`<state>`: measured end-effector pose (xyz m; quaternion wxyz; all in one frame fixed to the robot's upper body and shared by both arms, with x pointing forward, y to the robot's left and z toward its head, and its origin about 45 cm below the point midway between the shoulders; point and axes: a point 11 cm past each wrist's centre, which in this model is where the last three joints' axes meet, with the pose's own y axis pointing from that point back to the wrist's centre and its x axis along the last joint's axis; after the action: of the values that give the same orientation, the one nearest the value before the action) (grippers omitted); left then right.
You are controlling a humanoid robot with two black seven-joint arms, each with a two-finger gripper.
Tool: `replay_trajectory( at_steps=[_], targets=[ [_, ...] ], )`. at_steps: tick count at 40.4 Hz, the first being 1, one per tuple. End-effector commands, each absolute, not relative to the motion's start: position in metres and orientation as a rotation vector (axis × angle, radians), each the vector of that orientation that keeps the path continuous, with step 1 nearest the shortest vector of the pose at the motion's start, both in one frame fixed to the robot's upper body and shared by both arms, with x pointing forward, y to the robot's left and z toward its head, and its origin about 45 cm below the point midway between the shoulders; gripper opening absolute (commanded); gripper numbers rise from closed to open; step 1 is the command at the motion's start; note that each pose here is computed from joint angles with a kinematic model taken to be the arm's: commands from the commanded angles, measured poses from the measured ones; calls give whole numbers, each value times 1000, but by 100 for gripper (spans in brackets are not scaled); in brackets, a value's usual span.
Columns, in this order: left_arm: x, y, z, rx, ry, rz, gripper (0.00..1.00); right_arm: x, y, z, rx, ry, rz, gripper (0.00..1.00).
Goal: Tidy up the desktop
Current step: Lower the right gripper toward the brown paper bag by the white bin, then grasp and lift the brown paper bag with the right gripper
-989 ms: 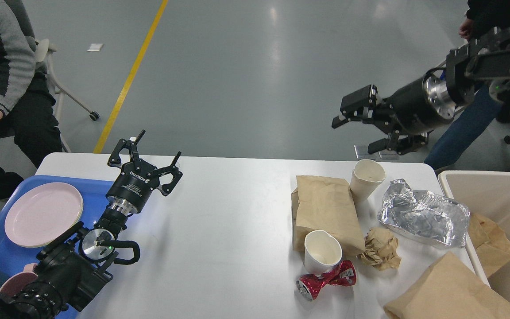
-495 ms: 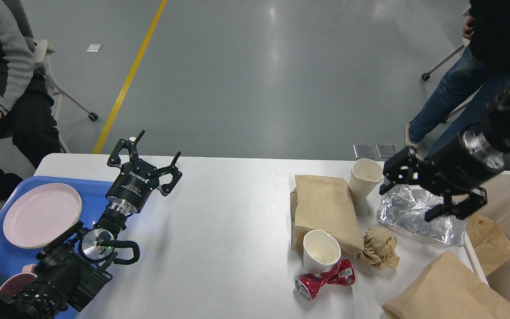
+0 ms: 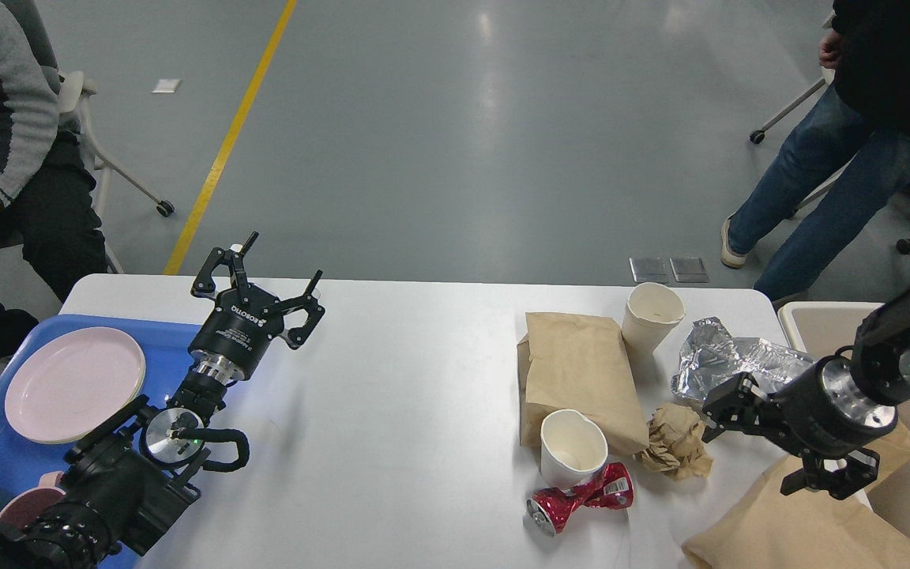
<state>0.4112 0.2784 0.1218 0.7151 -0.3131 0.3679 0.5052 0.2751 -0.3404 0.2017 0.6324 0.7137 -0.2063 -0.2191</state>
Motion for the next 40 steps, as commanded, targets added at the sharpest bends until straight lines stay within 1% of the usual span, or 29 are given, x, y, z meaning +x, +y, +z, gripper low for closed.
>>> replay_trajectory(
  at_steps=[1,12,19,25,29,31,32,33,34,38,40],
  targets=[
    [411,278,122,-693,815,1118,97,261,-358,176,1562,-515,-473,100],
    [411,279,122,-694,815,1120,97,227,-383,127,1451,-569,-443,100],
    [411,279,122,-694,815,1120,97,228,-383,110,1446,-656,-451,100],
    [411,279,122,-694,815,1120,97,233,-371,102,1478,-704,-482,100],
    [411,279,122,-694,815,1120,97,234,-369,93,1483,-714,-468,98],
    [411,279,122,-694,815,1120,97,229,-373,83,1469,-712,-464,92],
    [411,279,122,-694,815,1120,97,228,-375,81,1463,-711,-464,87],
    [411,278,122,-694,814,1118,97,228,-377,78,1460,-714,-461,72],
    [411,279,122,-694,815,1120,97,228,-378,77,1459,-715,-460,67],
    [411,278,122,-692,815,1119,97,227,-380,76,1456,-718,-461,56],
    [411,279,122,-694,815,1120,97,226,-381,76,1456,-717,-465,34]
  ],
)
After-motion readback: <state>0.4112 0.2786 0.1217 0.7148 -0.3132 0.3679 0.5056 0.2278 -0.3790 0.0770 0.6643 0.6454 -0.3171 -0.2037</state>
